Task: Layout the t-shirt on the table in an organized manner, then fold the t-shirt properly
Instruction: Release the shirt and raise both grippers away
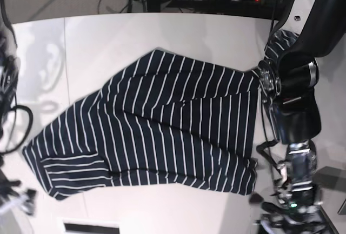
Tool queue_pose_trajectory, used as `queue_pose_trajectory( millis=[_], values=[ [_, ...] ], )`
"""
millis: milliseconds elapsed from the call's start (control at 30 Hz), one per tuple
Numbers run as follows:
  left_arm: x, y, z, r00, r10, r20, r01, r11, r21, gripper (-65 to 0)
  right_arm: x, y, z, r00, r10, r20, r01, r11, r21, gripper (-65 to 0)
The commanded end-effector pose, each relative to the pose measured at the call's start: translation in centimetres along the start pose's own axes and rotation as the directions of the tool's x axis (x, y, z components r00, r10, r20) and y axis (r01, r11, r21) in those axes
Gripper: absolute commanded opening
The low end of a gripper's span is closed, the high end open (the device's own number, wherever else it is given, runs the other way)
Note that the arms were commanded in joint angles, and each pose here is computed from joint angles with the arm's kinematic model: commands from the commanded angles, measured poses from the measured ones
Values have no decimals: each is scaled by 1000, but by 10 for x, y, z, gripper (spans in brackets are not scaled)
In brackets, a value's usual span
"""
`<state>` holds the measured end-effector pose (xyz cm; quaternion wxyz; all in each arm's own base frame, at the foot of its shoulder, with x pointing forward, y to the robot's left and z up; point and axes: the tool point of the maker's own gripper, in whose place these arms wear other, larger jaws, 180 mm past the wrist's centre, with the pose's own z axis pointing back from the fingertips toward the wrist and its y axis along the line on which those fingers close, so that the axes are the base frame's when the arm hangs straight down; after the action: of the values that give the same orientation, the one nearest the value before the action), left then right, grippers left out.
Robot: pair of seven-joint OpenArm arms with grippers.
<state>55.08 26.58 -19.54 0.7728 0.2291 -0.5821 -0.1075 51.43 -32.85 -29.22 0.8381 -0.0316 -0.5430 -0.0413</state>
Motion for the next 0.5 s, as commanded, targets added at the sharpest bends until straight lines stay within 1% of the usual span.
queue_pose_trajectory(
  millis=[0, 67, 167, 233, 300, 367, 467],
  values=[
    [1, 8, 8, 1000, -14, 6, 14, 1000, 20, -91, 15, -21, 12, 999, -18, 44, 19, 999, -36, -44],
    [-25, -19, 32, 996, -87, -31, 85, 995, -54, -94, -4, -42, 35, 999, -32, 9, 33, 995, -94, -44],
    [-62, -65, 80, 976, -218, -27, 210, 962, -174, -95, -46, -41, 64, 998, -32, -62, 24, 992, -124, -44],
    [-90, -87, 107, 968, -247, -43, 231, 946, -228, -95, -75, -34, 79, 995, -29, -101, 16, 992, -128, -44],
    [-114, -97, 126, 963, -261, -71, 234, 936, -262, -95, -103, -23, 91, 990, -30, -135, 14, 993, -120, -44],
    [-127, -101, 137, 959, -271, -89, 237, 931, -277, -95, -122, -13, 99, 986, -27, -162, 10, 994, -107, -44],
    [-137, -102, 153, 953, -288, -96, 250, 925, -287, -95, -146, -3, 110, 980, -29, -196, 11, 995, -95, -44]
  ],
)
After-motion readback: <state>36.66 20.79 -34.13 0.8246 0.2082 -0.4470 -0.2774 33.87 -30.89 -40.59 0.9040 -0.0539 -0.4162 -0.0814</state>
